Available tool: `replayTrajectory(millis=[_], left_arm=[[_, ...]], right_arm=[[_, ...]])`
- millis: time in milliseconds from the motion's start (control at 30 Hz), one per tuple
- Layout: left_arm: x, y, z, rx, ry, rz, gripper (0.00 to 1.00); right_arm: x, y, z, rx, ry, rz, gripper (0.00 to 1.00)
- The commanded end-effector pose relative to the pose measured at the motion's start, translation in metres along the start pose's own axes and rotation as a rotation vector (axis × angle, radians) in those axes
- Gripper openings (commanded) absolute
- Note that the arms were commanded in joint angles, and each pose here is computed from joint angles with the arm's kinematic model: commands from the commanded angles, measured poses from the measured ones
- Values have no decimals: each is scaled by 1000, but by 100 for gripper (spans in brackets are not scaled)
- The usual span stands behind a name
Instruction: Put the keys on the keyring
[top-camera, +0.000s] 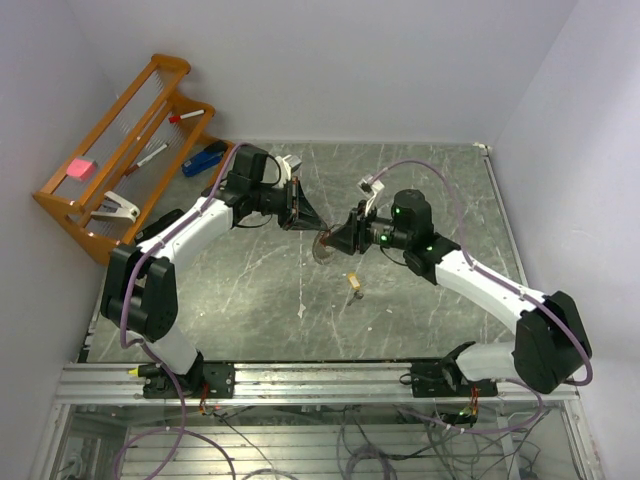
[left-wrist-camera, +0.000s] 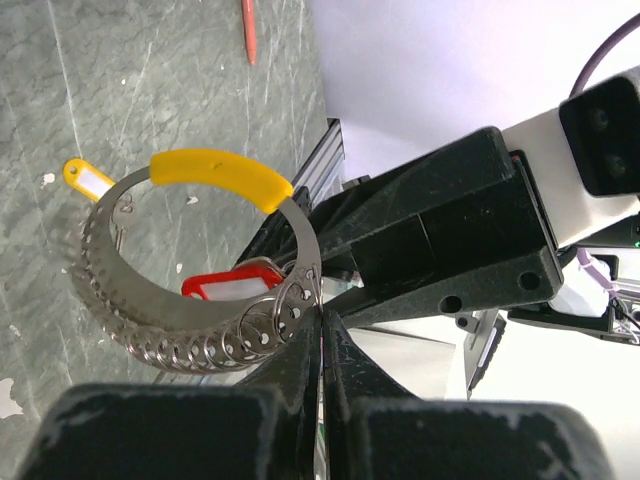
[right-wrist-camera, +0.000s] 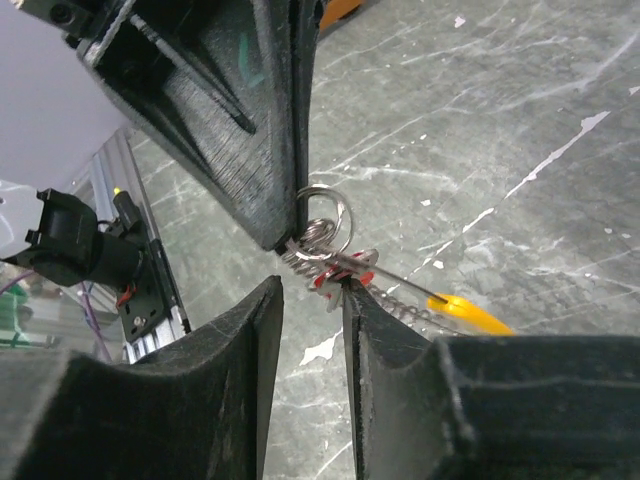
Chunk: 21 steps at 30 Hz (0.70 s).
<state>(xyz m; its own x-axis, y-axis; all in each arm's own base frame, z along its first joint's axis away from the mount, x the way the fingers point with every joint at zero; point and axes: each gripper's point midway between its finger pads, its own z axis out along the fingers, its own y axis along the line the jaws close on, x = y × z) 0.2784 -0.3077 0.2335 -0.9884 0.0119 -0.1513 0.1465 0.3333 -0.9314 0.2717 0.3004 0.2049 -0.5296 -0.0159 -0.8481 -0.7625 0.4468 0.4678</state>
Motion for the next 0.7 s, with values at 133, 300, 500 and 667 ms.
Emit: replayTrajectory(millis=[133, 300, 500, 667], left_arm=[[23, -40, -13, 79, 113, -228, 7], [29, -52, -14, 111, 131, -185, 7], [36, -61, -12, 136, 156, -159, 7], [37, -60, -9, 136, 165, -163, 7]], right_arm=[[-11, 10, -18, 0, -48, -91, 23], [-13, 8, -26, 16, -59, -109, 20], [-15, 1, -37, 84, -60, -113, 25], [-22, 1, -44, 115, -92, -123, 34]])
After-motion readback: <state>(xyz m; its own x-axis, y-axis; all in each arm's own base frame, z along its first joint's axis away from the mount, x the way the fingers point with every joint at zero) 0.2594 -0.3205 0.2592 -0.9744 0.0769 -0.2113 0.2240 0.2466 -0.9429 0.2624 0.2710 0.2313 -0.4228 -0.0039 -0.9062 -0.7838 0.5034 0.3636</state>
